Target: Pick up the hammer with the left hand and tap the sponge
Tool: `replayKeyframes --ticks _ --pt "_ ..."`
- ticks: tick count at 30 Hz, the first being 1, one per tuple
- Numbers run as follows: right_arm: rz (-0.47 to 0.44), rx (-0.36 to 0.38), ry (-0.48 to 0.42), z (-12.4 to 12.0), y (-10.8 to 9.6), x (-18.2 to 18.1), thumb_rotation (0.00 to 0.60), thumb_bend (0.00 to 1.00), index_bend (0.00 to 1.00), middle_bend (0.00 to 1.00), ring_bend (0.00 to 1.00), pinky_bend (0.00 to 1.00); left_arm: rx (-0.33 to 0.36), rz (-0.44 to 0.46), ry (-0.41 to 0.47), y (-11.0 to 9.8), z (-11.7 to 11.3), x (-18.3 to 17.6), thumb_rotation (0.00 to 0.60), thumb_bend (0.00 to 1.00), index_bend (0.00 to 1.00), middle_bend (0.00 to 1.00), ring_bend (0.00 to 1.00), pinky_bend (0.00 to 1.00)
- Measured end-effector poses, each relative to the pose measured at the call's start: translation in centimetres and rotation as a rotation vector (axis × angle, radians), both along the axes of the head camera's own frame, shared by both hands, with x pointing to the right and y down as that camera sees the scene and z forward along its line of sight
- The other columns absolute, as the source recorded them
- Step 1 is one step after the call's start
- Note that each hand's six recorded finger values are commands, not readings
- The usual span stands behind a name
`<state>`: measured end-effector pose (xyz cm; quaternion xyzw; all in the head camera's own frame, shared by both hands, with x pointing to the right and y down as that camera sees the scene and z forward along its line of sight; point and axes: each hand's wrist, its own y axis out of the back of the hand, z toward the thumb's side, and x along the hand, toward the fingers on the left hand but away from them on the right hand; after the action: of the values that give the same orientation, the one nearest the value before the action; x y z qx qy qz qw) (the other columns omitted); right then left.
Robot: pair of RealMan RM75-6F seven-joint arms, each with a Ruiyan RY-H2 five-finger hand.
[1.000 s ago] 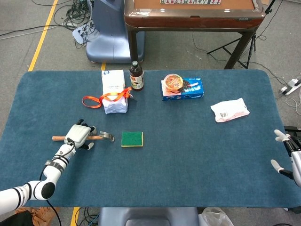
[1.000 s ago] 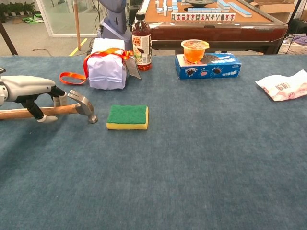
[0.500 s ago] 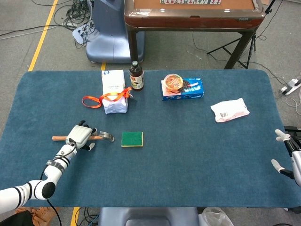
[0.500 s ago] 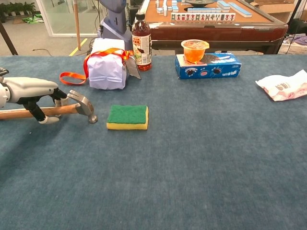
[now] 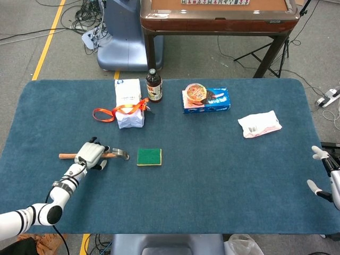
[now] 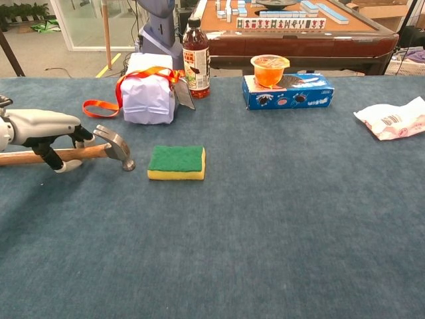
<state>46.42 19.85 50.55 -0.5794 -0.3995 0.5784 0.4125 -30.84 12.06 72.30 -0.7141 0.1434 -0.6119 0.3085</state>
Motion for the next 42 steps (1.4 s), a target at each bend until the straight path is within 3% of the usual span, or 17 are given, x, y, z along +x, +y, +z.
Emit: replayKeyframes --ticks 11,27,34,42 --pt "0.006 0.001 0.002 -0.1 0.0 0.0 0.6 0.19 0.17 0.33 0.23 0.3 -0.005 0.004 -0.004 -0.1 0.4 0.0 0.6 0.47 0.41 0.45 0.27 0.04" --pt "0.015 -0.004 0.003 0.1 0.0 0.1 0.6 0.19 0.17 0.33 0.23 0.3 0.026 0.012 0.023 -0.5 0.6 -0.1 0.6 0.52 0.53 0.56 0.36 0.04" --pt "0.019 -0.004 0.006 0.1 0.0 0.1 0.6 0.19 0.17 0.33 0.23 0.3 0.059 0.026 0.056 -0.9 0.5 0.1 0.6 0.54 0.59 0.62 0.43 0.04" --pt "0.02 -0.004 0.006 0.1 0.0 0.0 0.6 0.19 0.17 0.33 0.23 0.3 0.111 0.032 0.136 -1.6 -0.2 0.4 0.6 0.55 0.63 0.66 0.49 0.12"
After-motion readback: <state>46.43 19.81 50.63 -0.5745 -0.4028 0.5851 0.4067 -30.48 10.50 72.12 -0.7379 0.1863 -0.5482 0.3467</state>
